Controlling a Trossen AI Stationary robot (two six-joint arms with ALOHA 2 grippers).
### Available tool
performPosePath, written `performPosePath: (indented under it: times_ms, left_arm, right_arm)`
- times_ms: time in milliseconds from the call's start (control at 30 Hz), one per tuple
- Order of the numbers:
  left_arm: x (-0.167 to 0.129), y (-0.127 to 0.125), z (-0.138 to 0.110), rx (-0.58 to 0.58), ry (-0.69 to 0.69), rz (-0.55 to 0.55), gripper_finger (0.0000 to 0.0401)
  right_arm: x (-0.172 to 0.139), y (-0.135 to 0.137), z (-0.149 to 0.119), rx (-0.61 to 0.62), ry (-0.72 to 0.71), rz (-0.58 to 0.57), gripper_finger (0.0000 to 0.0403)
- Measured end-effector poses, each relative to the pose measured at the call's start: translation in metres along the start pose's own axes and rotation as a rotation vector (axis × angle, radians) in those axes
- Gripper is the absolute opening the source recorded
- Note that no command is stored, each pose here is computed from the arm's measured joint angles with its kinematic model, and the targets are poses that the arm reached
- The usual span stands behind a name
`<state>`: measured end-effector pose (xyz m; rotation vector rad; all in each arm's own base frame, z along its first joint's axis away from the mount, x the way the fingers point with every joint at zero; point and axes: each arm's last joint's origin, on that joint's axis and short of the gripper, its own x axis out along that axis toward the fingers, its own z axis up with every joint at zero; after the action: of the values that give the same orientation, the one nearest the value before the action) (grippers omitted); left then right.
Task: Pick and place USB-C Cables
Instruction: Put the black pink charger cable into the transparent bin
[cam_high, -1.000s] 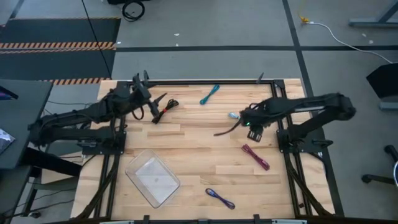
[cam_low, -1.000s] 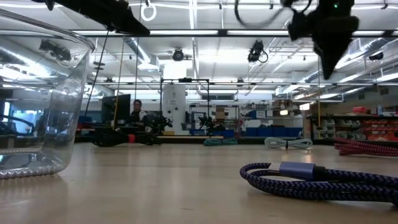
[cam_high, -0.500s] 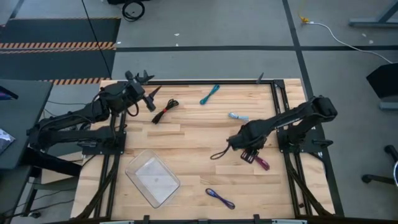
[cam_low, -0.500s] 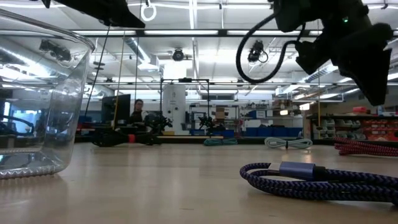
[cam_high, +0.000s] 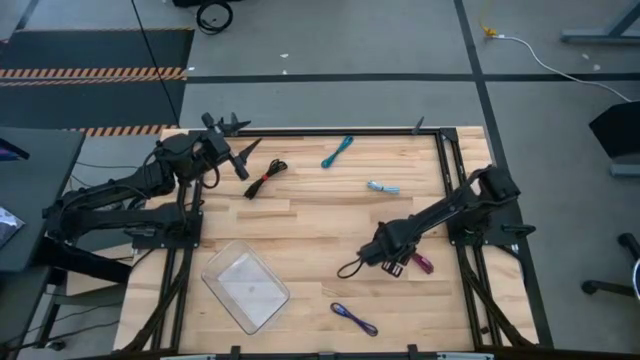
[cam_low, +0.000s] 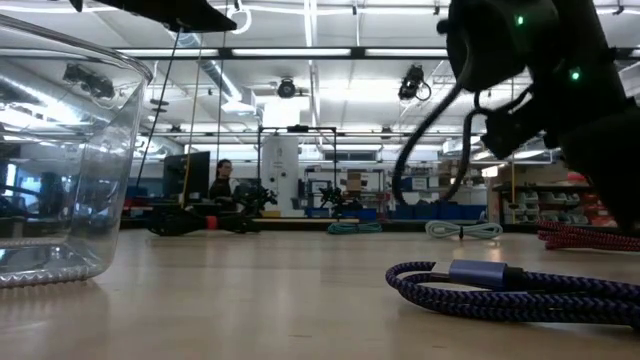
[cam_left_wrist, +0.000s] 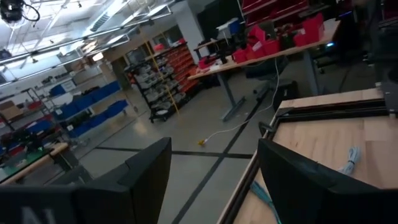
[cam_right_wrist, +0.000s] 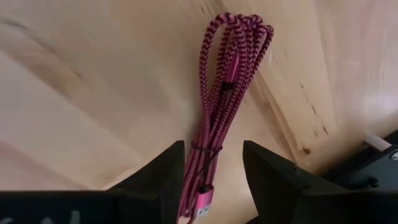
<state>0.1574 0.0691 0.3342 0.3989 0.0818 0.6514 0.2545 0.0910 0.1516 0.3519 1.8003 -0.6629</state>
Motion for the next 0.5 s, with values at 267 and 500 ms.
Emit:
performPosePath:
  times_ms: [267,500]
  left_arm:
    - [0.0,-0.001,-0.002,-0.001,0.023,-0.011,0.0247]
    - [0.0,-0.001,-0.002,-0.001,0.021,-0.01,0.0247]
  right_arm:
    - [0.035,-0.005,-0.003,-0.039,0.041,-0.003,0.017]
    - [0.027,-0.019,-0.006,-0.033,-0.047,0.116,0.0136]
